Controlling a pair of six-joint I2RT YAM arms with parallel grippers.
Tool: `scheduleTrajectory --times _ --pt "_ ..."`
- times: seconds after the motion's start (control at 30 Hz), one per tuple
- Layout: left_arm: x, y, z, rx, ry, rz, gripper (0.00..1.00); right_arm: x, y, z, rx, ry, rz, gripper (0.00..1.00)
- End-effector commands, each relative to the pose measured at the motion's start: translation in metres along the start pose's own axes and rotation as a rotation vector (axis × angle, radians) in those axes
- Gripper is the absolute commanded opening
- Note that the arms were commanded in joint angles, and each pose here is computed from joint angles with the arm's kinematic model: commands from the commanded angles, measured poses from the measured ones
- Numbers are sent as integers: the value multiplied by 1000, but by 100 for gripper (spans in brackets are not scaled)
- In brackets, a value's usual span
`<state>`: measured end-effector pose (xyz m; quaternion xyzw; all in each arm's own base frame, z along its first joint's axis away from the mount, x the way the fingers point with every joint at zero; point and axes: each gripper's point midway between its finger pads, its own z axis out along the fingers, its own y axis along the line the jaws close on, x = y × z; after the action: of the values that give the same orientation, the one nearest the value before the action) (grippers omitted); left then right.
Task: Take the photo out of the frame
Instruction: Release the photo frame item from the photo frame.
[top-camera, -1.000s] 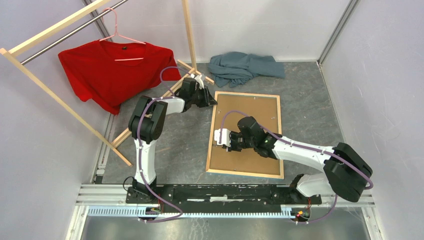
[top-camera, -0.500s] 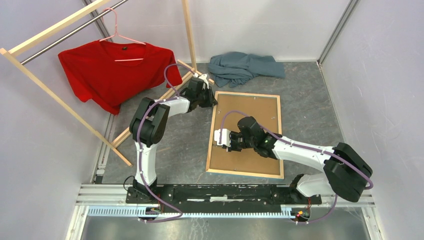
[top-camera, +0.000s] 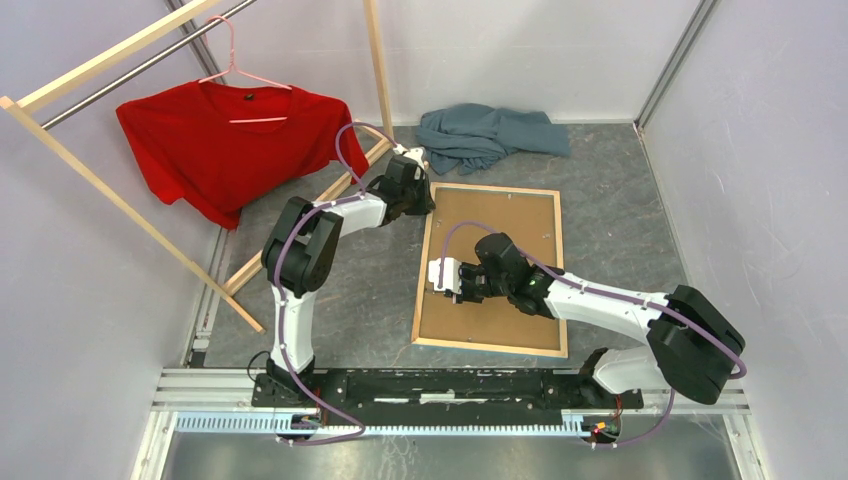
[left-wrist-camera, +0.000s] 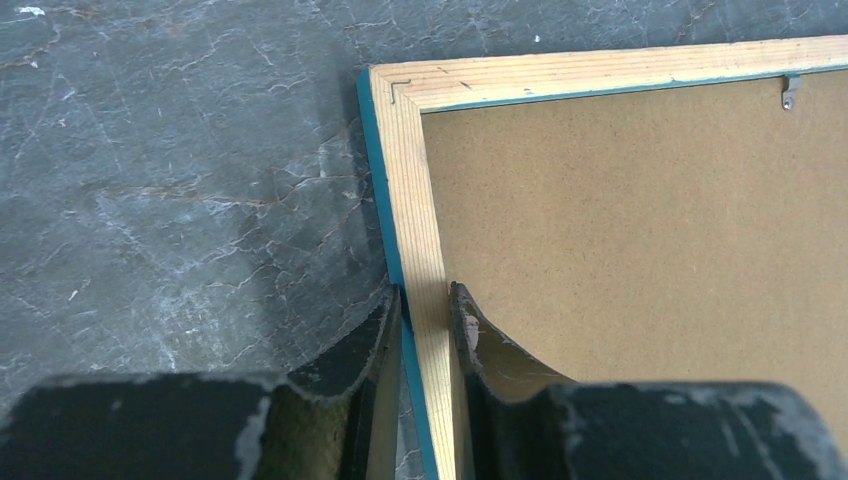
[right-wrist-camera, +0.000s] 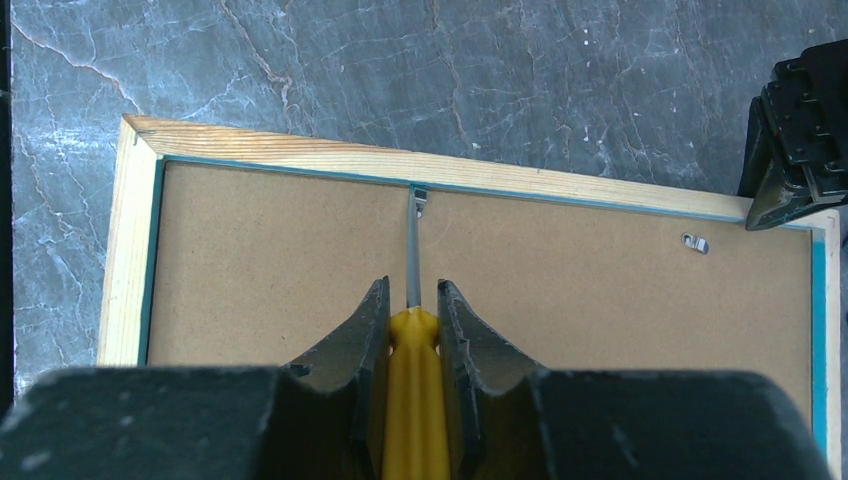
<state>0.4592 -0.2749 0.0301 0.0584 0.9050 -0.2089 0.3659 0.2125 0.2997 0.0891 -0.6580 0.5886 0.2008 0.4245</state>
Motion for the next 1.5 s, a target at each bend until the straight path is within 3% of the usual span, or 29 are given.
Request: scheduleTrajectory --times 0.0,0.3,0.7,1.17,1.47 --pt "33 37 -7 -152 116 70 13 4 -19 -3 98 26 -17 0" --pt "40 37 -3 -141 140 62 3 2 -34 -7 189 21 18 0" --pt "45 38 -1 -143 150 61 2 1 -47 -12 267 24 41 0" --pt "48 32 1 -104 167 56 2 -15 -18 -5 101 -53 37 0" --pt "48 32 0 -100 168 55 2 -10 -9 0 63 -30 18 0"
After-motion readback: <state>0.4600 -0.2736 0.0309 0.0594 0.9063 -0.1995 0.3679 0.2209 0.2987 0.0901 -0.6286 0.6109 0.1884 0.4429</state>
